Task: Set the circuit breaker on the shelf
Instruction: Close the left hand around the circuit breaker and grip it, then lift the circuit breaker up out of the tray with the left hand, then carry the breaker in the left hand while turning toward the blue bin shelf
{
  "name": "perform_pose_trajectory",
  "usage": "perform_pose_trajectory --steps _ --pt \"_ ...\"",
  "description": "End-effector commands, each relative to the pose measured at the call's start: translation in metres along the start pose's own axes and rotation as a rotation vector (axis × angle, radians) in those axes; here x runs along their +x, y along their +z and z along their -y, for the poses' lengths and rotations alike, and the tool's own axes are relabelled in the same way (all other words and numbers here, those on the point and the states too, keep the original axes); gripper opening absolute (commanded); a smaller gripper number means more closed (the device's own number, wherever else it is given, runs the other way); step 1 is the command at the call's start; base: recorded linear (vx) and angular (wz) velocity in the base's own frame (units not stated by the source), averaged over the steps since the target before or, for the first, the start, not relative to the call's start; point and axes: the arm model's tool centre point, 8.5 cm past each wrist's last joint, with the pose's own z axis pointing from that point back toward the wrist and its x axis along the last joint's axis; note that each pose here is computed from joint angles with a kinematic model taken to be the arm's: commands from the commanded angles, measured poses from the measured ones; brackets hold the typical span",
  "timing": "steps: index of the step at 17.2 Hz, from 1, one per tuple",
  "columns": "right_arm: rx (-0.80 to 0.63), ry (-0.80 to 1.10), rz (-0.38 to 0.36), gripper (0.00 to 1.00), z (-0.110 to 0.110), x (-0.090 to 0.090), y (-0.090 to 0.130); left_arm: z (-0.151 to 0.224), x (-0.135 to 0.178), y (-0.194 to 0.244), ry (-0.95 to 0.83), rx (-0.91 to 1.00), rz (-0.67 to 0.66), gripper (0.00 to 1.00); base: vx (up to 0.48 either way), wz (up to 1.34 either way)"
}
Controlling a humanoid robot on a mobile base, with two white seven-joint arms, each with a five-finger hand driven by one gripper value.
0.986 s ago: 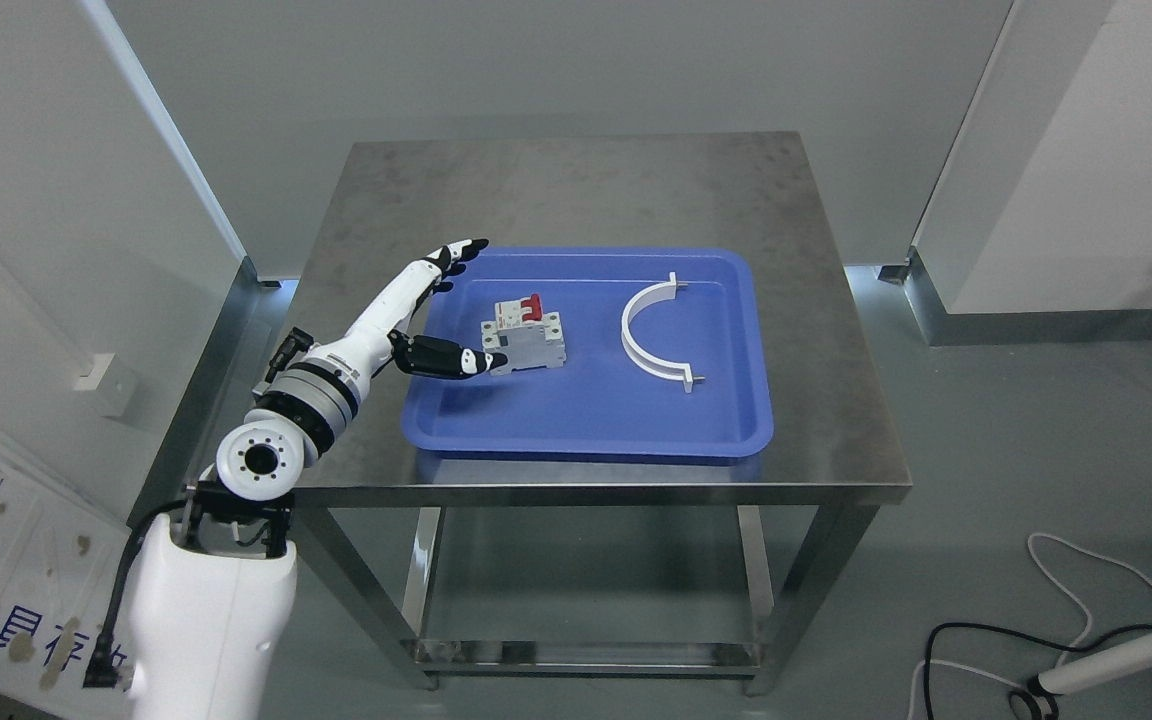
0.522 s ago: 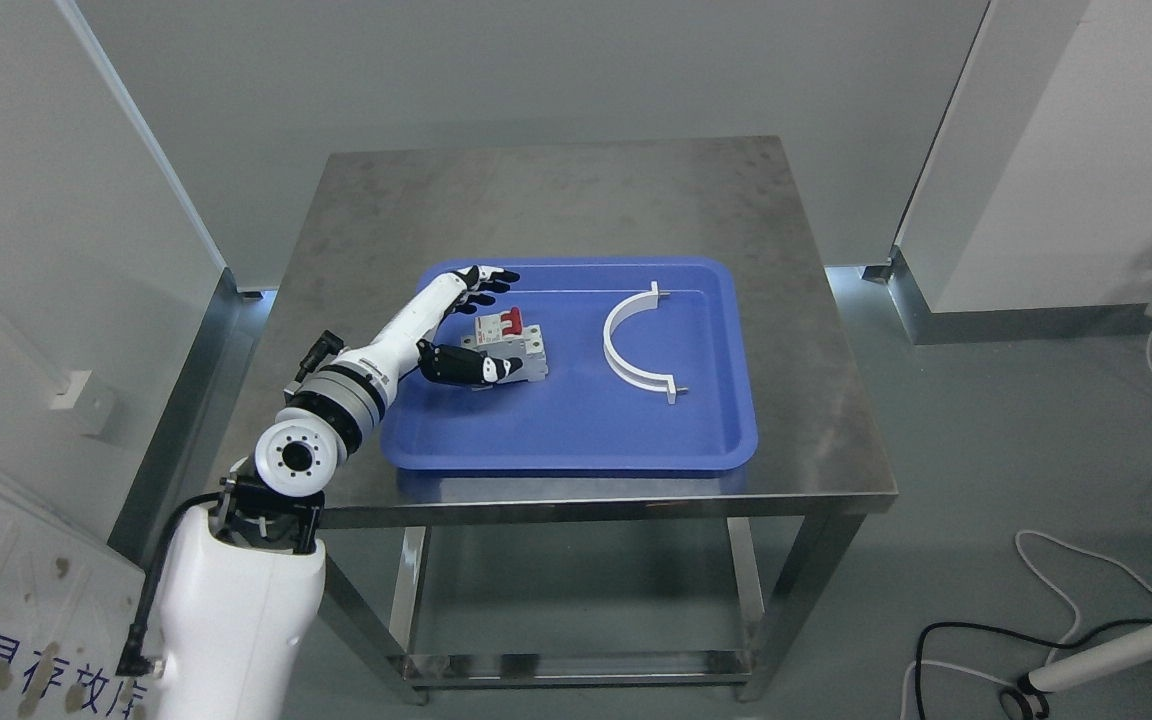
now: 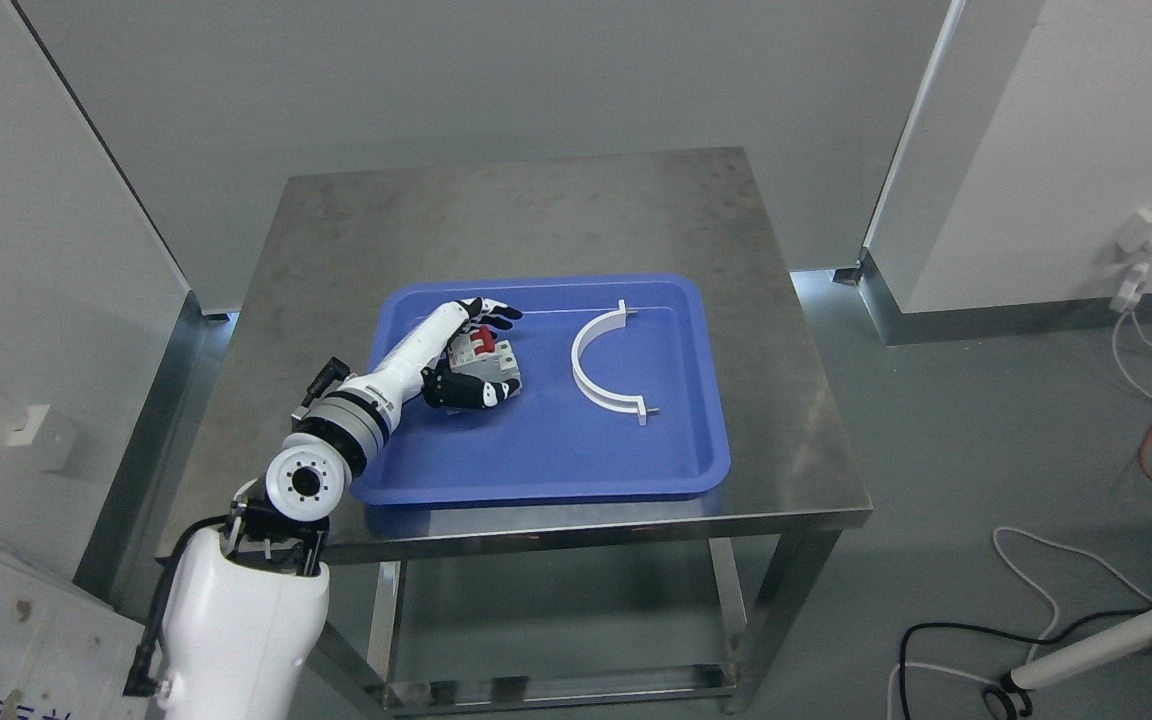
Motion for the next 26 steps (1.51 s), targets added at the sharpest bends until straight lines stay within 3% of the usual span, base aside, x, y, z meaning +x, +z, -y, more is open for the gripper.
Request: perform_pose_trajectory --steps 1,5,8,13,16,22,26 --pt "-0.014 0.027 -0.030 1.00 0.010 -0.004 -0.001 -0.026 -0.032 0.019 0.001 0.079 0.019 0.17 0.037 -0.06" --pt "-0.013 0.027 -0.030 1.00 0.010 -0.004 -0.001 -0.057 -0.026 0.026 0.092 0.220 0.090 0.11 0.024 -0.05" --pt "-0.014 0.027 -0.030 1.00 0.010 -0.004 -0.001 -0.115 -0.023 0.047 0.146 0.384 0.178 0.11 0.003 -0.01" --pt "-0.013 0.027 -0.030 1.00 0.010 -0.004 -0.001 -0.151 -0.027 0.082 0.429 0.740 0.381 0.13 -0.010 0.01" --pt "-0.013 0.026 -0.030 1.00 0.010 -0.004 -0.001 -0.150 -0.029 0.101 0.425 0.892 0.396 0.13 -0.113 0.11" --pt "-0.014 0.027 -0.030 1.00 0.010 -0.004 -0.001 -0.088 -0.036 0.111 0.434 0.749 0.381 0.13 -0.289 -0.01" --pt "-0.013 0.027 -0.030 1.00 0.010 -0.004 -0.001 -0.088 -0.039 0.113 0.470 0.749 0.390 0.13 -0.347 -0.23"
